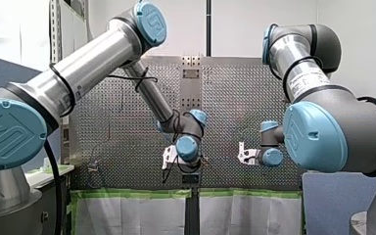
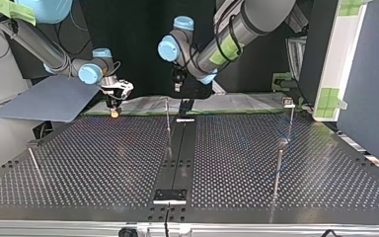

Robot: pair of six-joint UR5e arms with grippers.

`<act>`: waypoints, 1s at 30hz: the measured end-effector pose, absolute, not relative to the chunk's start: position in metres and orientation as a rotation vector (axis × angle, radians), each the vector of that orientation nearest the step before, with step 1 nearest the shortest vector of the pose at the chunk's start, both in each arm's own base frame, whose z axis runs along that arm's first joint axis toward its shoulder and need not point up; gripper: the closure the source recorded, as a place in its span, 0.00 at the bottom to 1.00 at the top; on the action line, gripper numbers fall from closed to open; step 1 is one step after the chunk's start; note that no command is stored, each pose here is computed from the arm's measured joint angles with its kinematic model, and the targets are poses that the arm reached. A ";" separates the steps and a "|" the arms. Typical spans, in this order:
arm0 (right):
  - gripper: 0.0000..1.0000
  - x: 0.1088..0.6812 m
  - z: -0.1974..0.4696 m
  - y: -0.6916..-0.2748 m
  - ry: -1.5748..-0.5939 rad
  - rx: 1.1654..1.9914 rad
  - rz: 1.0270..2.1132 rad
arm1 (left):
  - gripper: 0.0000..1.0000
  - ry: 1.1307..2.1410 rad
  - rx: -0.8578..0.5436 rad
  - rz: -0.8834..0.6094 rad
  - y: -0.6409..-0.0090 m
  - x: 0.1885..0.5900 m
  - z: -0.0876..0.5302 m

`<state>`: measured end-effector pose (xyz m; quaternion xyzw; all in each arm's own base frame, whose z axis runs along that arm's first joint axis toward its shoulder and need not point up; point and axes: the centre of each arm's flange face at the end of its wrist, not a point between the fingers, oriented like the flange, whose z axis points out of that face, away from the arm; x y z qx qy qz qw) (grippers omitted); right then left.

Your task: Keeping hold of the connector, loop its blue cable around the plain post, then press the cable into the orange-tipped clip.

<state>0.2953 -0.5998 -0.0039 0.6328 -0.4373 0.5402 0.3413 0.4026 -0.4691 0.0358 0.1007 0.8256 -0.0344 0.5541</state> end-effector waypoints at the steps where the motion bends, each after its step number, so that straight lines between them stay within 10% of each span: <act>1: 1.00 0.295 -0.004 -0.600 -1.137 1.646 1.405 | 0.00 1.942 0.230 -0.092 -0.468 0.401 0.040; 30: 1.00 0.299 -0.004 -0.597 -1.175 1.640 1.427 | 0.00 1.752 0.045 -0.406 -0.435 0.348 0.128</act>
